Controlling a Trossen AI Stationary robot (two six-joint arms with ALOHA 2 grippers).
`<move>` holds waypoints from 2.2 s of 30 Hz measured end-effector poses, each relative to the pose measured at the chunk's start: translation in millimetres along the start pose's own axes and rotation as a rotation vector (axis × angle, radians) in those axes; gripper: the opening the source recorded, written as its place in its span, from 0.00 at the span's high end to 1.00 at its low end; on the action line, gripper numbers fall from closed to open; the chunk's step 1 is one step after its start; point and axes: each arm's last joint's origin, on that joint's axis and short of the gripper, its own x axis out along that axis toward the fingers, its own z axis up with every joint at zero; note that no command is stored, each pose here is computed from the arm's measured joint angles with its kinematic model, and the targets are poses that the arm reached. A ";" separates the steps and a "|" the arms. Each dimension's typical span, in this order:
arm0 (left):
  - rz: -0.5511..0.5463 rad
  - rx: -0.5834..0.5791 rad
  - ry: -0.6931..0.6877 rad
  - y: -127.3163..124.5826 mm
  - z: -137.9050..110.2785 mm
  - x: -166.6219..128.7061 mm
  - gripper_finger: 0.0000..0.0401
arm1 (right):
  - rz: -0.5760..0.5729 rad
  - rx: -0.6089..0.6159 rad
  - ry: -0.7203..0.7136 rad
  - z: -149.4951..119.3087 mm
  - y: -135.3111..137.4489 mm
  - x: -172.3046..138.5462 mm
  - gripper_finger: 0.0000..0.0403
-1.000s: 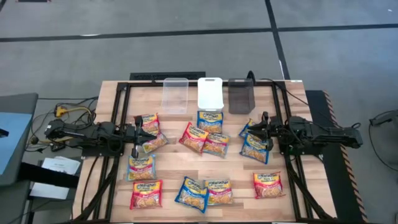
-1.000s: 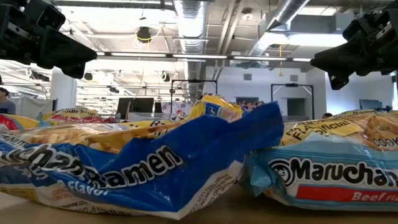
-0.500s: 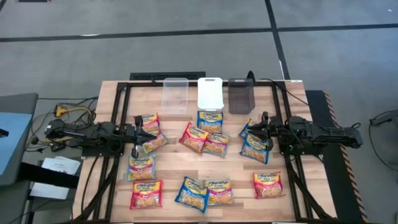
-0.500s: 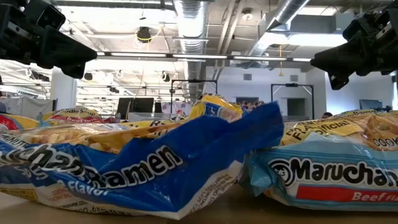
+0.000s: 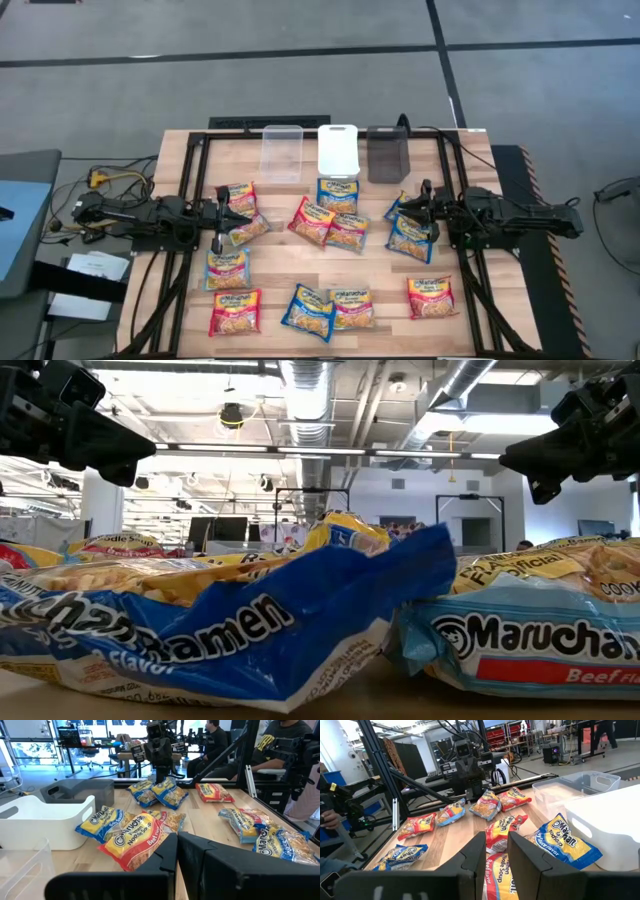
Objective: Sort Maruchan noodles
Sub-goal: Put the blue noodle pack into the black bin
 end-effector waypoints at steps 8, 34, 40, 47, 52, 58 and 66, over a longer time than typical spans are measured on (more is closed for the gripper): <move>0.000 -0.032 -0.011 0.0 1.2 0.0 1.00 | 0.000 -0.006 0.000 0.0 0.0 0.0 0.73; 0.000 -0.197 -0.098 0.6 16.0 -1.7 1.00 | 0.006 0.006 -0.025 2.4 0.6 0.0 0.73; 0.005 -0.161 -0.099 0.7 16.4 -1.8 1.00 | 0.024 0.063 -0.085 7.9 1.9 -0.3 0.73; 0.048 -0.122 -0.100 1.9 16.4 -1.8 1.00 | 0.023 0.116 -0.159 14.7 2.8 -1.1 0.69; 0.048 -0.122 -0.101 1.9 16.6 -1.9 1.00 | 0.024 0.059 -0.290 26.6 4.8 -3.9 0.59; 0.048 -0.122 -0.101 1.9 16.7 -1.9 1.00 | 0.036 -0.098 -0.528 53.3 11.0 -14.7 0.45; 0.048 -0.137 -0.093 1.9 15.9 -1.8 1.00 | -0.091 -0.161 -0.605 110.2 21.4 -36.7 0.37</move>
